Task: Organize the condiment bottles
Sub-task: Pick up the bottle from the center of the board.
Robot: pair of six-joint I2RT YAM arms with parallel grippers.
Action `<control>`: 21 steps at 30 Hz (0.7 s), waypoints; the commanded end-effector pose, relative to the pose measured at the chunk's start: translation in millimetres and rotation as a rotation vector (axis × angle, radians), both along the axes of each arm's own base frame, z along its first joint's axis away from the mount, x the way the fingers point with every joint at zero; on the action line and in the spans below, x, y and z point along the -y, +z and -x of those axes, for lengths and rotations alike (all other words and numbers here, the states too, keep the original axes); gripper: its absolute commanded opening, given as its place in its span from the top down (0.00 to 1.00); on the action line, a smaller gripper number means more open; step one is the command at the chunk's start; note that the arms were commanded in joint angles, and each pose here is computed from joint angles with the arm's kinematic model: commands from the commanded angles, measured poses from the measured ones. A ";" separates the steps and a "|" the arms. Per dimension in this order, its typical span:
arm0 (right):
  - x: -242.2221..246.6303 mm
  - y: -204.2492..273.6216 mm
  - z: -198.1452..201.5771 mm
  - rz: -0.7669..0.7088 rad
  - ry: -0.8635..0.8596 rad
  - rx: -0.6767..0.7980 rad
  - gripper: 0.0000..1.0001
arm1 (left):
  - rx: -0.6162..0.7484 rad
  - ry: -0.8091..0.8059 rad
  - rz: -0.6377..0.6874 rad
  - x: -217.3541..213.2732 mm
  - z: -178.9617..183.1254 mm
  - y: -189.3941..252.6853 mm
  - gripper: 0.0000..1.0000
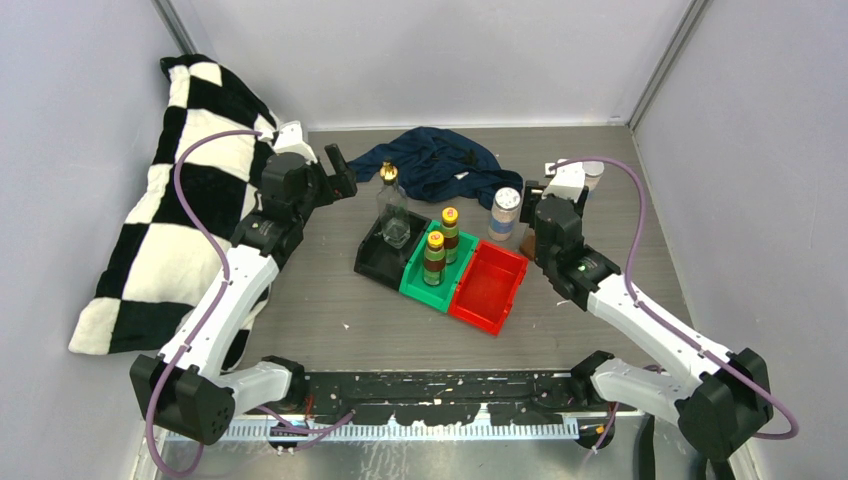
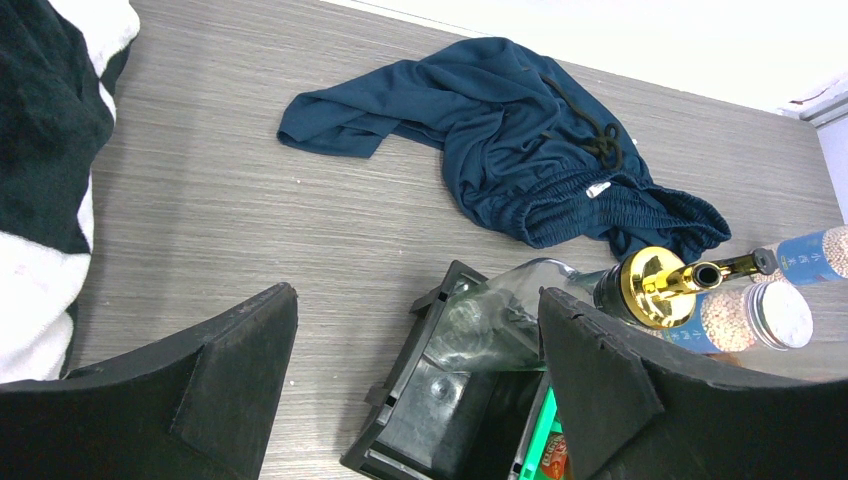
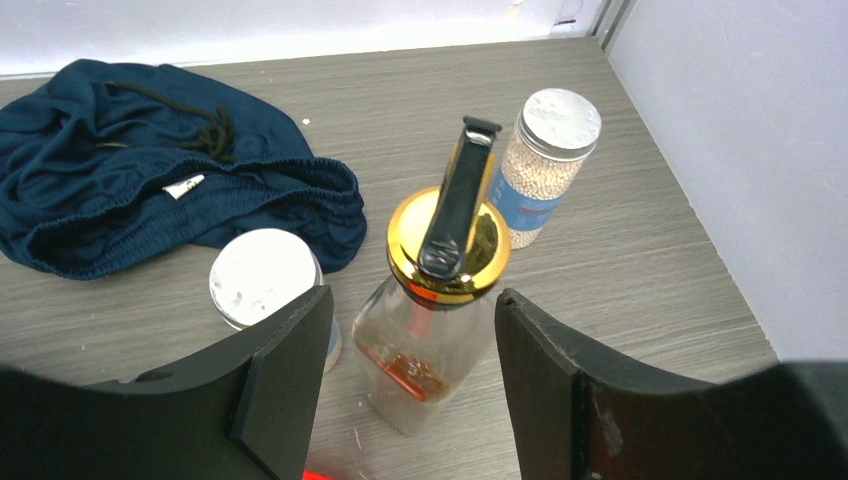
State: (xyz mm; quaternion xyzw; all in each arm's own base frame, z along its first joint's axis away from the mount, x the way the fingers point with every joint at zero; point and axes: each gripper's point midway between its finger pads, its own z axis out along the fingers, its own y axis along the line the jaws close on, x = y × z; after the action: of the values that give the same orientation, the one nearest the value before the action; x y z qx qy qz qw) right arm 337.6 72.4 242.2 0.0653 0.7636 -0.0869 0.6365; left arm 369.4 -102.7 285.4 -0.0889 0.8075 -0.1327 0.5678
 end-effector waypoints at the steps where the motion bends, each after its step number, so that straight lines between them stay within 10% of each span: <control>1: 5.7 14.7 -11.7 -0.024 -0.051 0.074 0.35 | 0.058 -0.010 0.025 3.8 -2.3 15.6 0.10; 15: 29.7 1.7 -34.5 -0.103 -0.105 0.063 0.43 | 0.049 -0.013 0.022 4.9 -4.2 12.0 0.10; 21: 27.8 2.3 -43.2 -0.112 -0.099 0.059 0.74 | 0.047 -0.010 0.020 4.7 -5.1 11.3 0.10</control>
State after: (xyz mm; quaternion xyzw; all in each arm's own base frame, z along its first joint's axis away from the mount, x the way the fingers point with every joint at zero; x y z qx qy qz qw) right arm 370.6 40.8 224.4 0.1237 0.7618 -0.0954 0.6287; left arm 369.8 -102.9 285.9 -0.0888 0.8069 -0.1334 0.5686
